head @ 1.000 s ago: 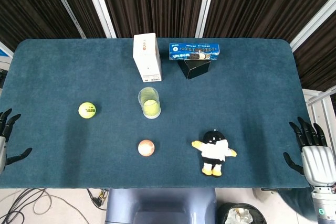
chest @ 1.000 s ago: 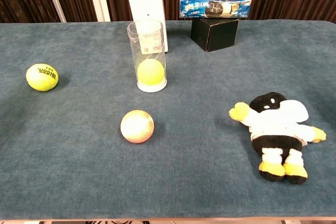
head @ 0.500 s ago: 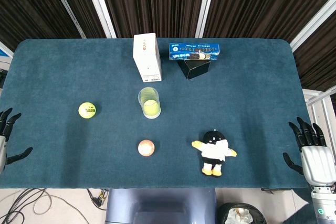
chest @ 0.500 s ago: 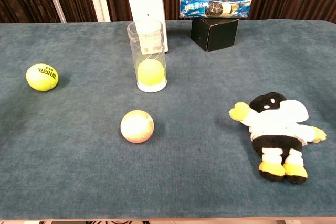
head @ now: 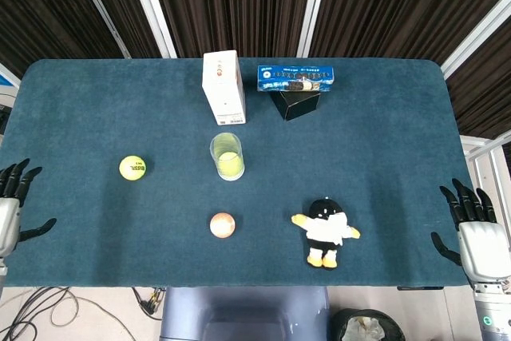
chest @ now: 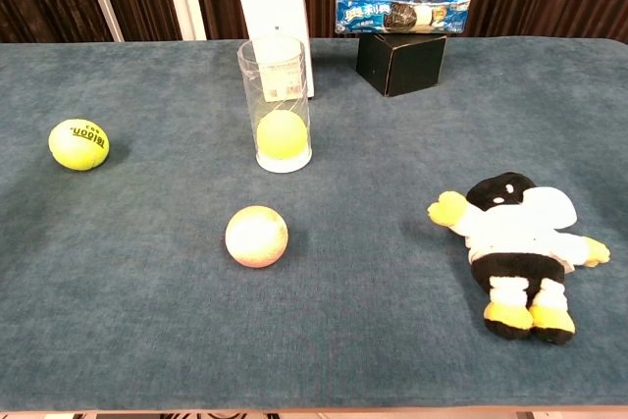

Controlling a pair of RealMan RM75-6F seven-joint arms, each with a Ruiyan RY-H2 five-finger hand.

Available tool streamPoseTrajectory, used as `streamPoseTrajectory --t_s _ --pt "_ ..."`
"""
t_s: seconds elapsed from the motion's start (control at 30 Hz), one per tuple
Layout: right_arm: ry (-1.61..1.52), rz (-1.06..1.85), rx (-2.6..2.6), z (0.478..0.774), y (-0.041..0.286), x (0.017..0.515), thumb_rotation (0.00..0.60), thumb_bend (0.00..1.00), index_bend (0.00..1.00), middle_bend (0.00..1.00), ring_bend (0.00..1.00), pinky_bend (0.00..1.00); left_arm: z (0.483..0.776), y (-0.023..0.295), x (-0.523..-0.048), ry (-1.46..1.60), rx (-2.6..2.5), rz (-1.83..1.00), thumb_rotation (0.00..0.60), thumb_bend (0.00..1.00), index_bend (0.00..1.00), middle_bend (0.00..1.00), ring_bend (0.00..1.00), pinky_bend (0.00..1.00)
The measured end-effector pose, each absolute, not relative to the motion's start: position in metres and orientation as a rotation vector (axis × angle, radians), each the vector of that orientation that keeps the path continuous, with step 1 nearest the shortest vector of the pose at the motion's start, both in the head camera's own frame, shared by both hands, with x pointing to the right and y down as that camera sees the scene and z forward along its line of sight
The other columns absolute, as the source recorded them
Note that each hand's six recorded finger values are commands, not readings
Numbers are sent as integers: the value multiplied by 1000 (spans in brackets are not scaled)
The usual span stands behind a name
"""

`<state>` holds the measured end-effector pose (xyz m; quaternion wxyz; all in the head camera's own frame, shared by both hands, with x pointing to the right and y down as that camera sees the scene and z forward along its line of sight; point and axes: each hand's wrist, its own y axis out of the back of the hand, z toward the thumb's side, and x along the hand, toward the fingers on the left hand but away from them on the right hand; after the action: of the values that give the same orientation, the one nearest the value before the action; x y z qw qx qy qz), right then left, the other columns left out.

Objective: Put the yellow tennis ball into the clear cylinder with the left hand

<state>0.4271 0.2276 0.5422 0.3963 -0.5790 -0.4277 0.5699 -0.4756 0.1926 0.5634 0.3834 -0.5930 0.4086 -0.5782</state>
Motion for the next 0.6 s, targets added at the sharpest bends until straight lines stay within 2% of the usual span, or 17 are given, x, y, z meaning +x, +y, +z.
streamPoseTrajectory --t_s 0.17,0.6 --pt "-1080 1444 -1470 543 228 426 600 352 132 35 108 54 575 171 -456 953 -1589 -1458 600 40 147 28 30 119" --pt "-1070 1449 -1462 544 228 425 600 352 132 35 108 54 616 98 -387 654 -1710 -1474 600 40 146 30 30 119"
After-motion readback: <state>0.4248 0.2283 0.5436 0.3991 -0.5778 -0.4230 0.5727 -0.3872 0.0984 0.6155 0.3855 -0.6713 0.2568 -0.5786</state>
